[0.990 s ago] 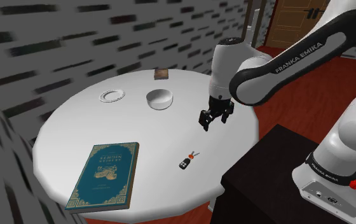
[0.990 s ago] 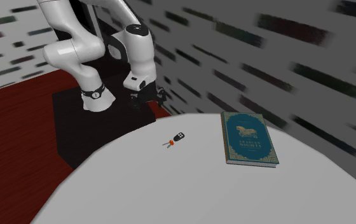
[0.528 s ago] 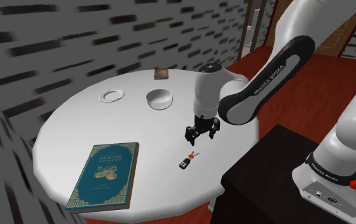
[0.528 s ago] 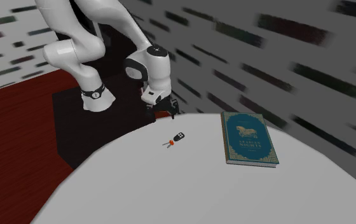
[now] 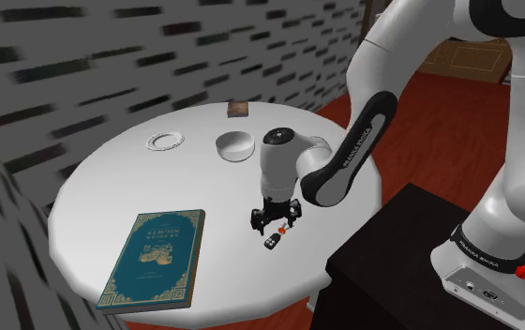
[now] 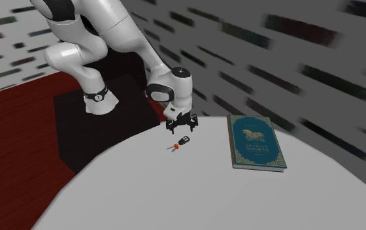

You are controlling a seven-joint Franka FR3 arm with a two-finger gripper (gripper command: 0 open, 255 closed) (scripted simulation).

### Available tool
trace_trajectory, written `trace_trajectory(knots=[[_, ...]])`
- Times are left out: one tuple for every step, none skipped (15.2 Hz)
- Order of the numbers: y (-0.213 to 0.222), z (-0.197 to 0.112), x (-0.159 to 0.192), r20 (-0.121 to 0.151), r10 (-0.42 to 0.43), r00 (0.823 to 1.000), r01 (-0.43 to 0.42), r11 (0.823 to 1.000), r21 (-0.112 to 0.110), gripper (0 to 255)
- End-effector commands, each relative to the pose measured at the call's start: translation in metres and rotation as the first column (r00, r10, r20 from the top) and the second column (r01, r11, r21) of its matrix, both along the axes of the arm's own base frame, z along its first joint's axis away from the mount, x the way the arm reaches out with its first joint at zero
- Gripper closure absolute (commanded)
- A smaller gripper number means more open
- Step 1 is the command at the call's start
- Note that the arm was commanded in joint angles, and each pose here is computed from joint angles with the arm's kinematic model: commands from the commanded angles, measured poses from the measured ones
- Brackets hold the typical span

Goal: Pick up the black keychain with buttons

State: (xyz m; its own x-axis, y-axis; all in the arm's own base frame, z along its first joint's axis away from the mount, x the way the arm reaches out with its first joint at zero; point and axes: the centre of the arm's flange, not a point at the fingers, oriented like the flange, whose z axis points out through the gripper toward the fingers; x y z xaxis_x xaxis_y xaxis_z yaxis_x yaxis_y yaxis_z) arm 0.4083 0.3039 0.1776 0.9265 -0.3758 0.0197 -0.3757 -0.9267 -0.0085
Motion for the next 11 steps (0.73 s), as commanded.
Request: trace_trajectory(knots=[[0.008, -0.018, 0.005, -0.002, -0.014, 1.0, 0.014, 1.0, -0.001, 0], [0.008, -0.024, 0.005, -0.002, -0.014, 1.0, 0.014, 1.0, -0.001, 0], [0.008, -0.029, 0.005, -0.002, -0.014, 1.0, 0.014, 1.0, -0.001, 0], [0.008, -0.034, 0.005, -0.002, -0.014, 1.0, 0.014, 1.0, -0.001, 0], [0.008, -0.039, 0.005, -0.002, -0.014, 1.0, 0.014, 1.0, -0.001, 0], [0.008, -0.045, 0.005, -0.002, -0.014, 1.0, 0.014, 1.0, -0.001, 0], [0.008, -0.05, 0.005, -0.002, -0.014, 1.0, 0.014, 1.0, -0.001, 0], [0.008, -0.058, 0.005, -0.002, -0.014, 1.0, 0.014, 1.0, -0.001, 0], [0.008, -0.058, 0.005, -0.002, -0.014, 1.0, 0.014, 1.0, -0.001, 0], [0.008, -0.058, 0.005, -0.002, -0.014, 1.0, 0.014, 1.0, -0.001, 0], [0.008, -0.058, 0.004, -0.001, -0.014, 1.0, 0.014, 1.0, -0.001, 255]])
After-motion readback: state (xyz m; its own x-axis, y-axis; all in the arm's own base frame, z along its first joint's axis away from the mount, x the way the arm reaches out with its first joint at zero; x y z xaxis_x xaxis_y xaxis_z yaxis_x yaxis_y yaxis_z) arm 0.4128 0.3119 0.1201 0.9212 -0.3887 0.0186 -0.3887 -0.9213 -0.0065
